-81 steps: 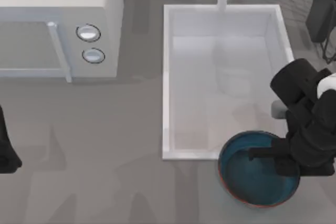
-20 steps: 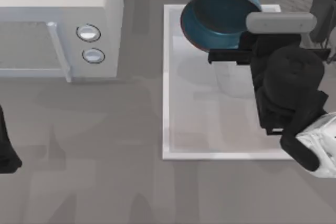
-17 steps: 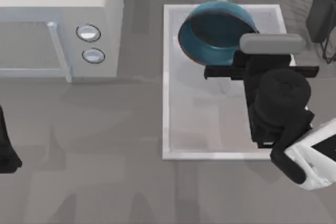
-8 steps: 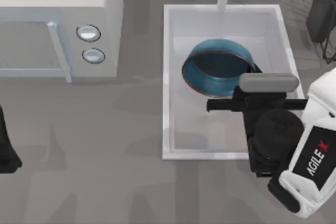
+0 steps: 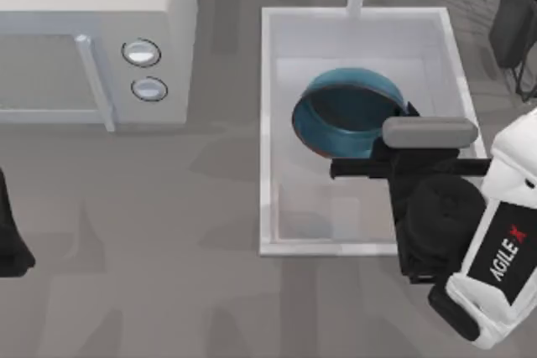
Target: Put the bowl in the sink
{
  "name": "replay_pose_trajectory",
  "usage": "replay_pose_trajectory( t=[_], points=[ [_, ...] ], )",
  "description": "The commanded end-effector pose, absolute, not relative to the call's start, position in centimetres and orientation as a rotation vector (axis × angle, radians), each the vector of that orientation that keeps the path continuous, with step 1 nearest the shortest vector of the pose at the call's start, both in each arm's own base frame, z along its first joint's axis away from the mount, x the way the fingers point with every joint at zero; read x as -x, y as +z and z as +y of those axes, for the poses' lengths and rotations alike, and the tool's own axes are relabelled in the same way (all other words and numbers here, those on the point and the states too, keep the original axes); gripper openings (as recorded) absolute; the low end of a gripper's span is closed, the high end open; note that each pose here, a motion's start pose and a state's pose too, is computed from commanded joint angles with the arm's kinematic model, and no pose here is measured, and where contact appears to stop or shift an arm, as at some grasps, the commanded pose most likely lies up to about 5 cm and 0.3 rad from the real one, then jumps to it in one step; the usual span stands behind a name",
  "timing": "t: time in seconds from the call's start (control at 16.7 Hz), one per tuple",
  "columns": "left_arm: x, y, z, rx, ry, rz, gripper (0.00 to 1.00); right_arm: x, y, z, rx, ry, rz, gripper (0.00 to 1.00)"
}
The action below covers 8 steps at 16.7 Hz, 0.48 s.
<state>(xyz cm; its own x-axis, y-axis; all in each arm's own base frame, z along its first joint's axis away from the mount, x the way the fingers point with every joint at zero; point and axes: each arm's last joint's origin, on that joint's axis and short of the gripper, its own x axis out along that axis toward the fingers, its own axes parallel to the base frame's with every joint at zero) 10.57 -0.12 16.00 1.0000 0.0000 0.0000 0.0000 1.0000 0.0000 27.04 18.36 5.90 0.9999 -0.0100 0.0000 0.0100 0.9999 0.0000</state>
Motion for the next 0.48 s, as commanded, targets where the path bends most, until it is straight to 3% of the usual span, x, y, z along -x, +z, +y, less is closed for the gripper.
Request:
replay_pose_trajectory(
  t=[0.48],
  points=[
    [-10.57,16.00,-0.12,0.000,0.000,0.000,1.00,-27.04,5.90,18.36,0.000,-0.010,0.000,0.98]
  ],
)
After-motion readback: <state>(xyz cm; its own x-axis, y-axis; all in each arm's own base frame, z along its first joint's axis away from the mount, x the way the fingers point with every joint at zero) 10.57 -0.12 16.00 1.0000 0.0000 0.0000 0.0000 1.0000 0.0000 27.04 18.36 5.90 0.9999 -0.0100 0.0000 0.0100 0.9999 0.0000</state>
